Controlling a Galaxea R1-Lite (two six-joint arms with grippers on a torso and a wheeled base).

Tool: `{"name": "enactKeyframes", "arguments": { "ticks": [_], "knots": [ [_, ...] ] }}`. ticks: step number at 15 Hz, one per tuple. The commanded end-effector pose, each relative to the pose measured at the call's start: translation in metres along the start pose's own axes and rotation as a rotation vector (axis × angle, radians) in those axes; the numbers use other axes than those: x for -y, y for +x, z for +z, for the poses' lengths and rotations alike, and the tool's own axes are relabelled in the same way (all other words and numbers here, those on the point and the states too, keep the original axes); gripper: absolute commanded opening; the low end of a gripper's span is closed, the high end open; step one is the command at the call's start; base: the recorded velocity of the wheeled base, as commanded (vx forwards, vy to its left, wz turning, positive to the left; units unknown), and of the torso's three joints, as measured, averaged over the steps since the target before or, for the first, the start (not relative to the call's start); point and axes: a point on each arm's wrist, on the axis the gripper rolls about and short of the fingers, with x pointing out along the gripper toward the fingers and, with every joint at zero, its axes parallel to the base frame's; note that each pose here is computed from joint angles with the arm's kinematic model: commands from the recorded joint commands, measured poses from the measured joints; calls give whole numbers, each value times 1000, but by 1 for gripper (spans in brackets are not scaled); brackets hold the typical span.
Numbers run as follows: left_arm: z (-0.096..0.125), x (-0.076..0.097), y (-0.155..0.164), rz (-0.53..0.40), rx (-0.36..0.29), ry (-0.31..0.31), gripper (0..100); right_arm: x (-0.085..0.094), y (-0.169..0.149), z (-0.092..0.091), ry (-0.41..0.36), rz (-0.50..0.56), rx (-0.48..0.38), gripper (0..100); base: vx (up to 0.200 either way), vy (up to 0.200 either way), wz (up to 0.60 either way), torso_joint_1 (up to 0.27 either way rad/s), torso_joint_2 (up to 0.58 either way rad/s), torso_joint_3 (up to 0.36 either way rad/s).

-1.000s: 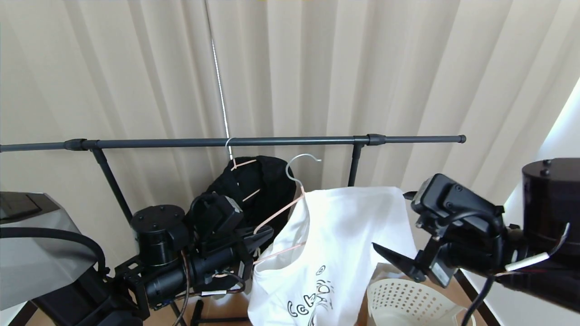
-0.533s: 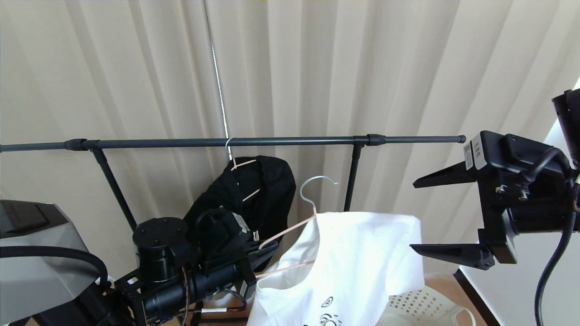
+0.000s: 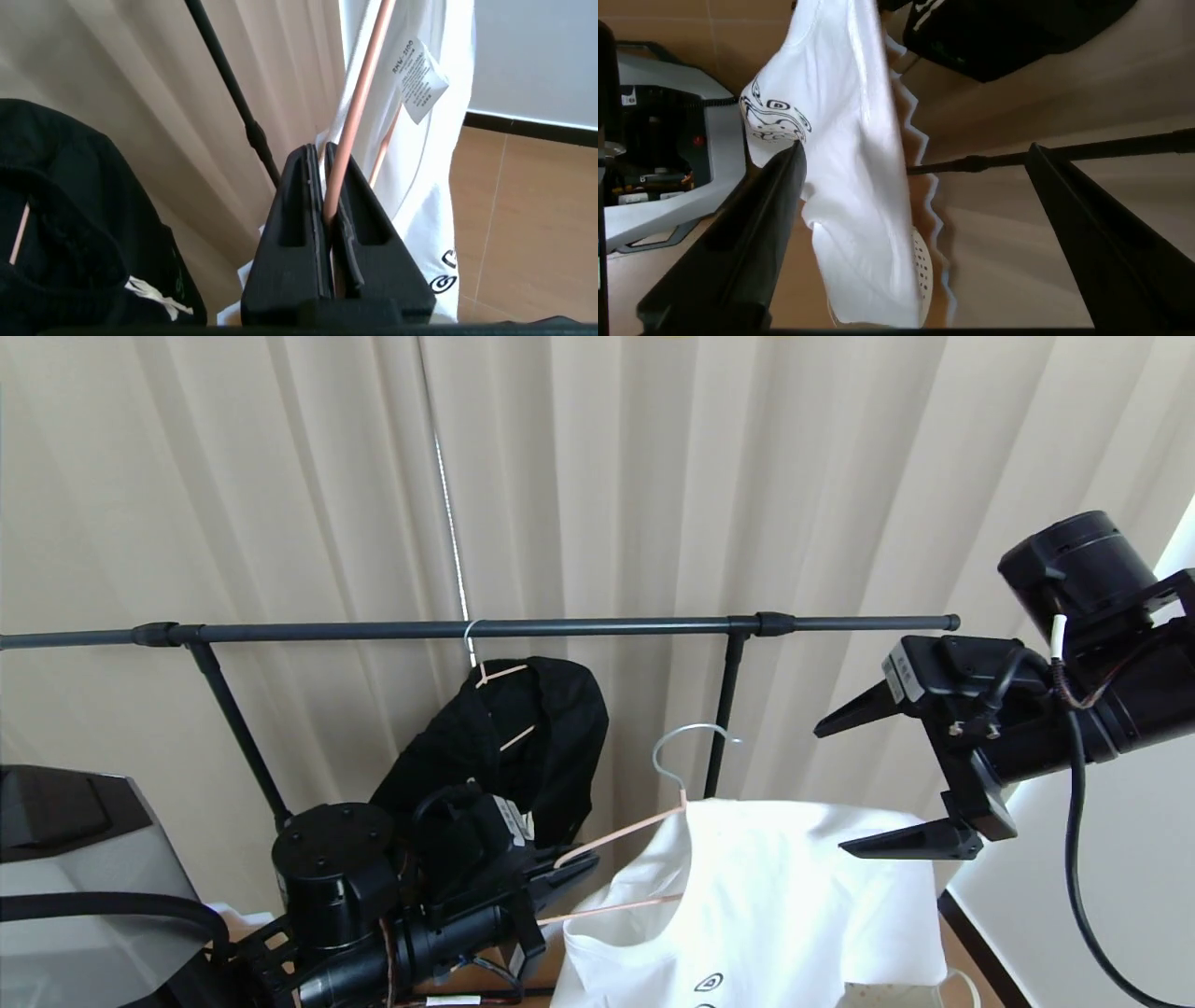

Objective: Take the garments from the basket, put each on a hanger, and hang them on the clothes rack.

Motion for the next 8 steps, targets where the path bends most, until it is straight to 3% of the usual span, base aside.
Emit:
{"name": "enactKeyframes", "arguments": {
  "ticks": [1,8],
  "knots": [
    [0,1,0,-5,2,1,0,7,16,-7,24,35,-22,100,0,0,0,0,0,0],
    [3,1,0,4,25,7,0,7,28,-13,44,73,-41,100,0,0,0,0,0,0]
  ]
}}
